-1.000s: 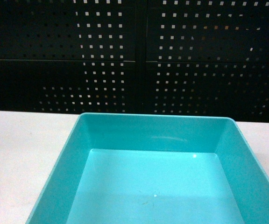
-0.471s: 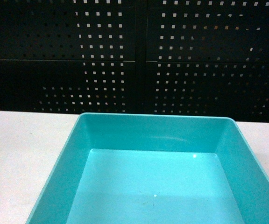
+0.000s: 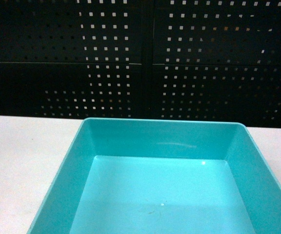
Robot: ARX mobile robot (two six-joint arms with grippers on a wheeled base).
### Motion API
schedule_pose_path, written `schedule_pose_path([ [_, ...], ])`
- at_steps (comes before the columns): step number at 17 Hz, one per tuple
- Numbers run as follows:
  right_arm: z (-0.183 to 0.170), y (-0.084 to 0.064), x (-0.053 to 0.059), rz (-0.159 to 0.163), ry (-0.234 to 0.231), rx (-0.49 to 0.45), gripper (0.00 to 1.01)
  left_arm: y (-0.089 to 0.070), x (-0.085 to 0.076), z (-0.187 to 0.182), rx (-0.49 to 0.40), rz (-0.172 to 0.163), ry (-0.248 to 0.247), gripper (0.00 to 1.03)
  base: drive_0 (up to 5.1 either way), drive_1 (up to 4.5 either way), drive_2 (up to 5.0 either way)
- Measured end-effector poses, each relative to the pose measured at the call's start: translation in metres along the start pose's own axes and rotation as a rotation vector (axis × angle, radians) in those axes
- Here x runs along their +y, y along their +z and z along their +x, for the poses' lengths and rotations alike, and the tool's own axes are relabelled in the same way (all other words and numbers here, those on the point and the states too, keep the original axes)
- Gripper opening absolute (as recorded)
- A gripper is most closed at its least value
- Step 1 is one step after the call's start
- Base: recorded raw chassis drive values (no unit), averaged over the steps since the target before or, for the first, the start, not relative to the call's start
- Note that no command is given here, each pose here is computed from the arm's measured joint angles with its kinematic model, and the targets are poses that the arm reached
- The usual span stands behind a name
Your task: Stack blue boxes stably on right
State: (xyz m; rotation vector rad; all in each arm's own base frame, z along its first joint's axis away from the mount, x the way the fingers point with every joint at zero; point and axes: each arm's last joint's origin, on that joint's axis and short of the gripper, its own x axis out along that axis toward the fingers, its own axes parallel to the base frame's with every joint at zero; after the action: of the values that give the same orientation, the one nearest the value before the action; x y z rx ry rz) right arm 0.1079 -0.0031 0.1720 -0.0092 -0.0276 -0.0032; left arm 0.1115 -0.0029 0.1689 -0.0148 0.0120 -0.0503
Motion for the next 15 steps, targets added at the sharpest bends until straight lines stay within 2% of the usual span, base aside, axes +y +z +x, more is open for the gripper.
schedule_pose_path([
  [3,0.018,-0.001,0.000,-0.002,0.037,0.044,0.98,-0.003,-0.001,0.017,0.087,0.000,-0.062,0.98,0.0,0.00,0.0],
  [5,0.039,0.014,0.004,-0.012,0.094,0.060,0.98,0.015,-0.001,0.038,0.091,0.008,-0.125,0.98,0.0,0.00,0.0],
  [11,0.053,0.021,0.009,-0.015,0.125,0.071,0.98,0.026,0.000,0.054,0.098,0.010,-0.143,0.98,0.0,0.00,0.0],
  [13,0.073,0.031,0.016,-0.026,0.148,0.083,0.98,0.031,-0.001,0.077,0.164,-0.004,-0.136,0.98,0.0,0.00,0.0],
  [15,0.103,0.037,0.023,-0.044,0.160,0.111,0.98,0.046,-0.011,0.108,0.205,-0.005,-0.160,0.98,0.0,0.00,0.0],
])
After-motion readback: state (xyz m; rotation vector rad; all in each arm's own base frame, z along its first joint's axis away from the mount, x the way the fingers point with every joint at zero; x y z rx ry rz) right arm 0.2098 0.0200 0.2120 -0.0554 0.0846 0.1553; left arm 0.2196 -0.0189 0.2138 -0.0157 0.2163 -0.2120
